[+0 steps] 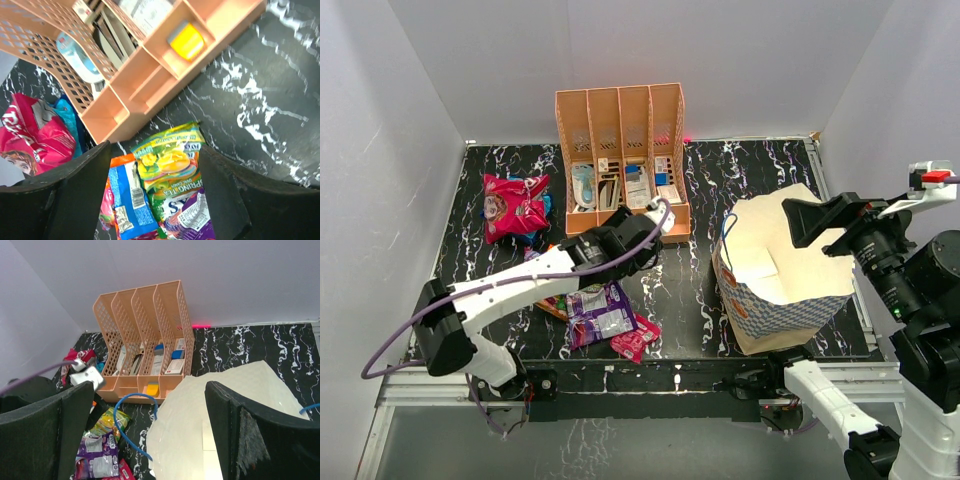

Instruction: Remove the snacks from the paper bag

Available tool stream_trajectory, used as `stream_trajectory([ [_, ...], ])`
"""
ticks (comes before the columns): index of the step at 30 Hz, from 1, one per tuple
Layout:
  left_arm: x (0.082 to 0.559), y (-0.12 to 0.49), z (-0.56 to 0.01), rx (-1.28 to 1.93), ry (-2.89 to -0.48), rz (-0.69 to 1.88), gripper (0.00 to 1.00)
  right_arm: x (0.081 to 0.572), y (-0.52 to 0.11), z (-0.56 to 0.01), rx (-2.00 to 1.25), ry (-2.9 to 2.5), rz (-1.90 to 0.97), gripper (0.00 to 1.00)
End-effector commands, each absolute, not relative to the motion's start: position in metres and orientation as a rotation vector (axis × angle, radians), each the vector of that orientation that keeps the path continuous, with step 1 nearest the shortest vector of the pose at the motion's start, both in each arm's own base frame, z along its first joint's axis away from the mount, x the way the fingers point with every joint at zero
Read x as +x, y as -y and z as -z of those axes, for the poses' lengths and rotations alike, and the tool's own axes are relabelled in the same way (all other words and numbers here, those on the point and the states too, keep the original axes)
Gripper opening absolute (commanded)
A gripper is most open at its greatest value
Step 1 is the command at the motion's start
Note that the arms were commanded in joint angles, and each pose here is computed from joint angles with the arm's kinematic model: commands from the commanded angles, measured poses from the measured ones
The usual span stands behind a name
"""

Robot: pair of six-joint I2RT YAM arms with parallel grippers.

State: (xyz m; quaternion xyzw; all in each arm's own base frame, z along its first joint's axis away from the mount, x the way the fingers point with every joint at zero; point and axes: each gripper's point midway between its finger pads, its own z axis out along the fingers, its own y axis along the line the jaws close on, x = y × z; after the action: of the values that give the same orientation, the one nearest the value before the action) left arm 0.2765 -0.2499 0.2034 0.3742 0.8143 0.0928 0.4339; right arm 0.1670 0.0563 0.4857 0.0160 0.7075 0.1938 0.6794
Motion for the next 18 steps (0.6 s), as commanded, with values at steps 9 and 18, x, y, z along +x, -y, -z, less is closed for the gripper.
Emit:
stream_trajectory([
  [9, 0.3, 0.232, -0.442, 0.342, -1.601, 0.214, 0.98, 0.206, -0.056, -0.55, -0.004, -1.462, -0.365, 0.98],
  [18, 0.276, 0.197, -0.541, 0.173, -1.319, 0.335, 0.98, 0.231, -0.058, -0.574, -0.007, -1.438, -0.338, 0.98],
])
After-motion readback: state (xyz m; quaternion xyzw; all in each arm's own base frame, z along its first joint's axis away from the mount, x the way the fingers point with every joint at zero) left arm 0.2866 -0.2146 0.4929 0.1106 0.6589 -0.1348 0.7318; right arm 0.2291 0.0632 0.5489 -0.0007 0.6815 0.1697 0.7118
